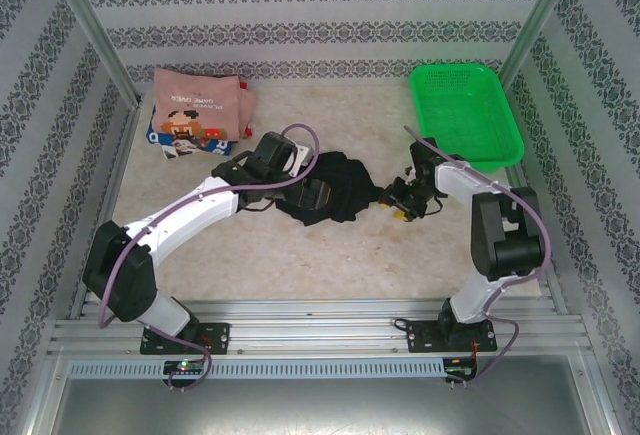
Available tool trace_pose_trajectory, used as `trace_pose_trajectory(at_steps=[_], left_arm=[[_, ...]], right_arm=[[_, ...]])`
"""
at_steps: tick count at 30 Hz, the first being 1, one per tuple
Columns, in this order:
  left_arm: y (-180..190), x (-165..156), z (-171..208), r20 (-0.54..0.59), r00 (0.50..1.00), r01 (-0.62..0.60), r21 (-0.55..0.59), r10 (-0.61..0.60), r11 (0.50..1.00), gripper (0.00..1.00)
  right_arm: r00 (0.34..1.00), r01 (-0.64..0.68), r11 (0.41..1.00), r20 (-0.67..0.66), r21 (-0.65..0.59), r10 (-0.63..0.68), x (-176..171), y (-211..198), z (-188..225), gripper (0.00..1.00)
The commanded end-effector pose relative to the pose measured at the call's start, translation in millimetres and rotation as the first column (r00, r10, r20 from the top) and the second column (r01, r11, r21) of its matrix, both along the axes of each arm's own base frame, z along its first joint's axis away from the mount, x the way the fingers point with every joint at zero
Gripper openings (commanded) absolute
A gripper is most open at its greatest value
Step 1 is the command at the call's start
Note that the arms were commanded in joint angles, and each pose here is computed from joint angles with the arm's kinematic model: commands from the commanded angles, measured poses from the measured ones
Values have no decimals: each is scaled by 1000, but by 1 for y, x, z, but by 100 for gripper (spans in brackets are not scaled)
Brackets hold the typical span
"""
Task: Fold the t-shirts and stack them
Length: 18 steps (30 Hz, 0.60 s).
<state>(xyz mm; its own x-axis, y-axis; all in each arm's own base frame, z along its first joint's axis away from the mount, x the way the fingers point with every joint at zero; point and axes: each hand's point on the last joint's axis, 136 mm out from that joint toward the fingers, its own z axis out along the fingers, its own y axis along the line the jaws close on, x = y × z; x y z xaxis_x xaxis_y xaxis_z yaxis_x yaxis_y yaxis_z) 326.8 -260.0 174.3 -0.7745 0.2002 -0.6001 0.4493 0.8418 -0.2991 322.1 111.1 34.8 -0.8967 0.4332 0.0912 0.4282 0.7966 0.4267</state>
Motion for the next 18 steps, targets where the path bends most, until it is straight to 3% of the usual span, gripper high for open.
trace_pose_trajectory(at_steps=[1, 9, 18], left_arm=[[-2, 3, 32, 84, 996, -37, -82, 43, 996, 100], [13, 3, 80, 204, 974, -79, -121, 102, 989, 100], [20, 2, 95, 242, 964, -85, -112, 110, 990, 100]], right_arm=[[998, 40, 998, 53, -43, -37, 31, -4, -6, 42], [996, 69, 995, 66, -68, -65, 61, -6, -13, 42], [997, 68, 994, 53, -81, -64, 77, -4, -23, 41]])
